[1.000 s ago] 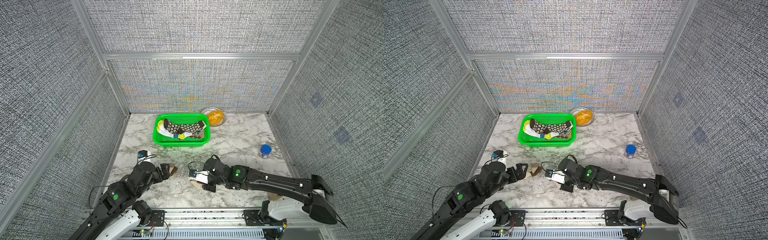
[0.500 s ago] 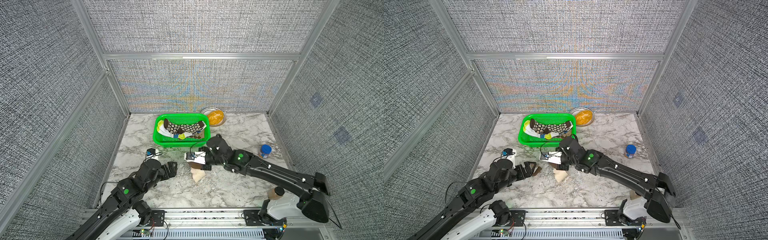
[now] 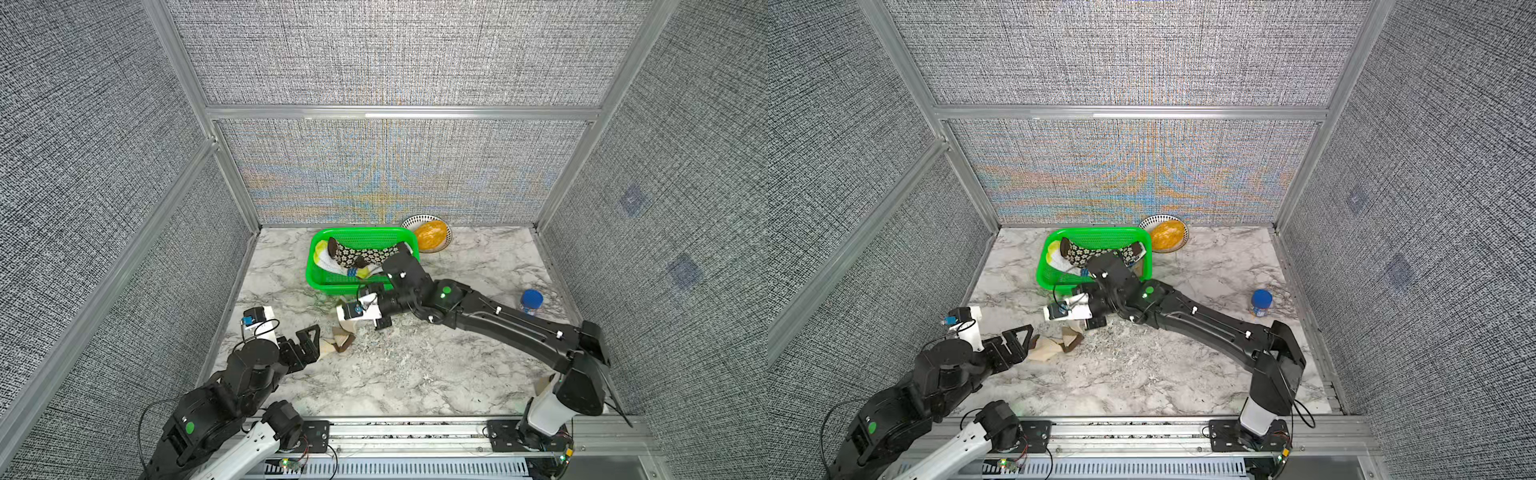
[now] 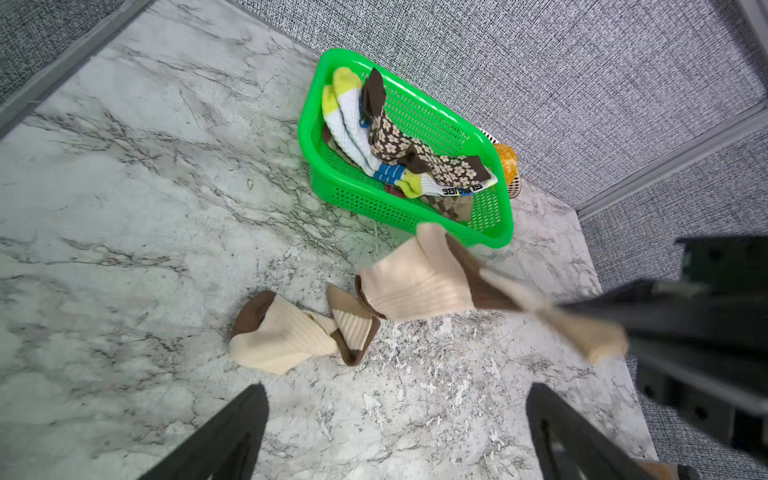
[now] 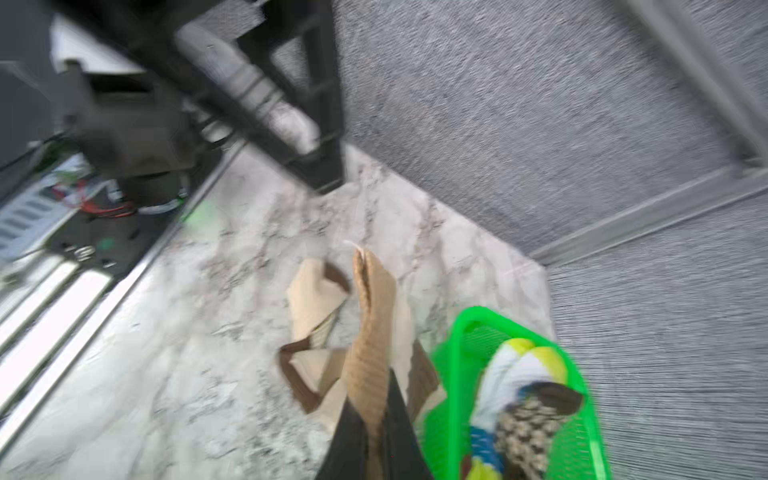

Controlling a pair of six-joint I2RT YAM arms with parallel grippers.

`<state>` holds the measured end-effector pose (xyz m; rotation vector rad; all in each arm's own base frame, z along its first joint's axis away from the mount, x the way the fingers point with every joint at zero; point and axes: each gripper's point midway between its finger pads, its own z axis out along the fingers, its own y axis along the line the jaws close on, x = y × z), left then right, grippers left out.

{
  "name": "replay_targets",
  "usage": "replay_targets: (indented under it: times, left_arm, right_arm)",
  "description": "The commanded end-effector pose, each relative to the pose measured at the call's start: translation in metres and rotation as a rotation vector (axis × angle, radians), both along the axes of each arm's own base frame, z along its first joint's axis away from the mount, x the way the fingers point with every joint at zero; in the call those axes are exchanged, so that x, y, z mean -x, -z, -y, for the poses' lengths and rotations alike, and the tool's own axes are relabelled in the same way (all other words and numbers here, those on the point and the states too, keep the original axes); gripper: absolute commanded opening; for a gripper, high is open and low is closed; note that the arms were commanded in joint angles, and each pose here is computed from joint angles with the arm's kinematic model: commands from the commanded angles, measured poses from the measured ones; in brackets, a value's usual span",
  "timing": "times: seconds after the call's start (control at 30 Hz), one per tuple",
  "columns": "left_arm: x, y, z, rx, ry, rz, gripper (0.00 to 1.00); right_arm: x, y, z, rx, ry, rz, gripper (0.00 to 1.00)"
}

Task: Place the socks together as a pair
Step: Place the sock at the center of the board.

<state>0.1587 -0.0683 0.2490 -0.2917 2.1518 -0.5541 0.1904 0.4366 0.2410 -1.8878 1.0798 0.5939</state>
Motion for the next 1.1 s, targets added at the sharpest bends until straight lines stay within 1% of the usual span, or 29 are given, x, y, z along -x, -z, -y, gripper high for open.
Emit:
replay_targets:
  times: [0.0,0.1,0.17,0.23,0.3,0.33,0.4,0.43,0.47,0.5,0.6,0.67,0.7,0.73,0.77,0.87,0.93,1.0,1.07]
  left_arm:
    - [-0.003,0.017,0.016,-0.007,0.051,-0.047,0.99]
    - [-0.012,0.031,0.043,0.017,0.118,-0.095,0.99]
    - [-0.017,0.04,0.059,0.028,0.151,-0.131,0.98]
    - [-0.023,0.049,0.074,0.041,0.176,-0.153,0.98]
    - [-0.029,0.057,0.088,0.052,0.2,-0.167,0.97]
    - [-0.031,0.06,0.092,0.049,0.206,-0.174,0.97]
    - [-0.034,0.066,0.103,0.042,0.226,-0.182,0.97]
    - [-0.035,0.068,0.108,0.042,0.236,-0.184,0.97]
    - [-0.036,0.071,0.113,0.041,0.246,-0.186,0.97]
    - [-0.037,0.076,0.118,0.036,0.255,-0.195,0.97]
    - [-0.039,0.086,0.131,0.023,0.285,-0.214,0.97]
    - [-0.04,0.091,0.136,0.021,0.293,-0.22,0.97]
    - [-0.041,0.094,0.139,0.023,0.3,-0.225,0.97]
    - [-0.04,0.097,0.142,0.024,0.306,-0.231,0.97]
    - [-0.041,0.1,0.146,0.024,0.314,-0.235,0.97]
    - [-0.039,0.118,0.151,-0.022,0.325,-0.279,0.97]
    - [-0.038,0.135,0.149,-0.066,0.317,-0.325,0.97]
    - [-0.04,0.149,0.143,-0.119,0.279,-0.369,0.96]
    - [-0.046,0.158,0.135,-0.189,0.232,-0.39,0.93]
  right_arm:
    - [0.027,0.044,0.027,0.07,-0.047,-0.074,0.0]
    - [0.046,0.096,0.069,0.222,-0.026,-0.136,0.0]
    - [0.054,0.117,0.092,0.274,0.008,-0.162,0.0]
    - [0.063,0.128,0.109,0.295,0.01,-0.152,0.0]
    - [0.061,0.136,0.125,0.302,0.058,-0.115,0.0]
    - [0.056,0.136,0.13,0.295,0.092,-0.116,0.0]
    - [0.045,0.14,0.145,0.287,0.156,-0.136,0.07]
    - [0.042,0.142,0.151,0.289,0.178,-0.139,0.13]
    - [0.039,0.144,0.155,0.295,0.196,-0.138,0.22]
    - [0.037,0.146,0.157,0.307,0.215,-0.151,0.28]
    - [0.041,0.156,0.165,0.372,0.254,-0.227,0.4]
    - [0.041,0.163,0.174,0.408,0.301,-0.249,0.45]
    - [0.039,0.162,0.179,0.406,0.33,-0.237,0.46]
    - [0.037,0.16,0.182,0.395,0.358,-0.226,0.47]
    - [0.033,0.153,0.187,0.368,0.388,-0.211,0.58]
    - [0.023,0.123,0.192,0.234,0.469,-0.181,0.84]
    - [0.023,0.104,0.185,0.117,0.477,-0.191,0.87]
    - [0.021,0.091,0.178,0.005,0.51,-0.244,0.89]
    - [0.015,0.082,0.173,-0.076,0.563,-0.316,0.89]
